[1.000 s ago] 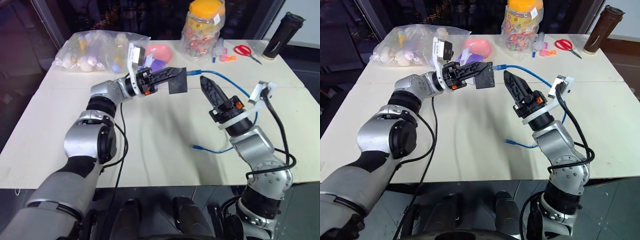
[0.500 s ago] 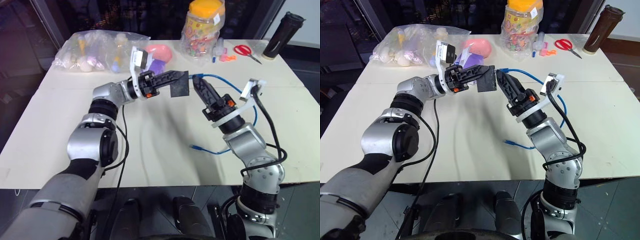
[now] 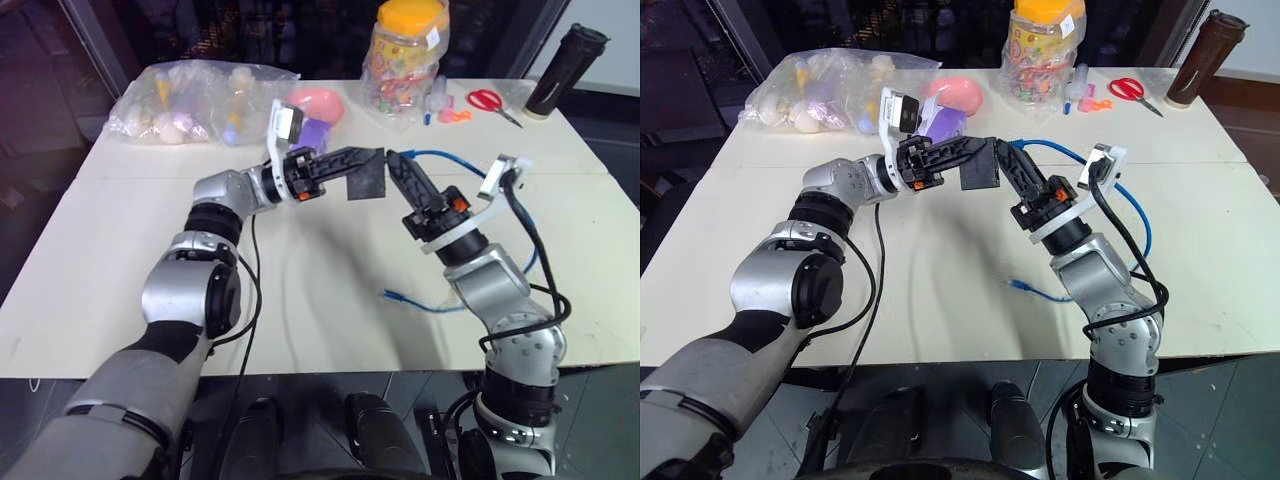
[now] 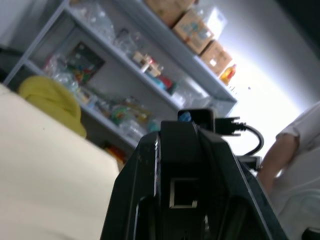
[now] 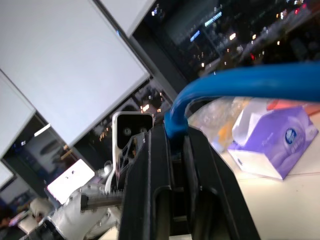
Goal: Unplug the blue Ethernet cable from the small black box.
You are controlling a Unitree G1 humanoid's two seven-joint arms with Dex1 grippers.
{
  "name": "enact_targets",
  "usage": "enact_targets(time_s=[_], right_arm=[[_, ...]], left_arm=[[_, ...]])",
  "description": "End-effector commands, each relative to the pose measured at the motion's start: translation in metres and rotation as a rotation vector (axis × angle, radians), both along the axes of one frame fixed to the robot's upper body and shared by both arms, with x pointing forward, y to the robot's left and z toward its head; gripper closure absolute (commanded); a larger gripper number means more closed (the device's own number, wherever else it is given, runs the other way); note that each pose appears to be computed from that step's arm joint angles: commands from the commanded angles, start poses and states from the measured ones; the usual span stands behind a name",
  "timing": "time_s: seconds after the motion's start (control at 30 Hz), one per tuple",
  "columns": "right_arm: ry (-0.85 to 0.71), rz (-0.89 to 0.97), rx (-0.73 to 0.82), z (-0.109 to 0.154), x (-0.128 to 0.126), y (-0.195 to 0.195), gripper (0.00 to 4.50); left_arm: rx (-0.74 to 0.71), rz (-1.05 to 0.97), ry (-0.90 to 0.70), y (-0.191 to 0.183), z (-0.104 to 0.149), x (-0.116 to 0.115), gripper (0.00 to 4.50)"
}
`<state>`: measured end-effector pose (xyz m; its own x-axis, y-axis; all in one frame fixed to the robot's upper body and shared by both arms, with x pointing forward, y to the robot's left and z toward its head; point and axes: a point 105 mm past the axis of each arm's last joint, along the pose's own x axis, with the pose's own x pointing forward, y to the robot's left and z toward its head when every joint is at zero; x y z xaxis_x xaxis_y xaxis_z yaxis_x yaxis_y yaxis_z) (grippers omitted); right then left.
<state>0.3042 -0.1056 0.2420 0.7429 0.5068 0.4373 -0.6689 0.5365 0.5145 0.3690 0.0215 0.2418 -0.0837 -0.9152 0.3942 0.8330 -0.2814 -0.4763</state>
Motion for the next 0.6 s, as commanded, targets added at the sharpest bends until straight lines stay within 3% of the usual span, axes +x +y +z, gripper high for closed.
enact_targets(time_s=[0.03,0.27,0.43,0.6], right_arm=[[-0.025,0.004,-0.004,0.005,-0.004,0.002,4.48],[-0.007,-0.016,0.011,0.002,0.000,-0.001,4.48],[0.020,-0.342,0.102,0.008,0.019,-0.093,4.48],[0.036,-0.411,0.086,0.008,0.024,-0.120,4.48]], left_arm=[[-0.017,0.008,-0.045,0.000,0.013,0.000,4.00],[-0.002,0.057,-0.062,0.002,0.012,0.005,4.00],[0.005,0.255,-0.057,0.039,0.016,0.027,4.00],[0.039,0.348,-0.033,0.048,0.007,0.036,4.00]])
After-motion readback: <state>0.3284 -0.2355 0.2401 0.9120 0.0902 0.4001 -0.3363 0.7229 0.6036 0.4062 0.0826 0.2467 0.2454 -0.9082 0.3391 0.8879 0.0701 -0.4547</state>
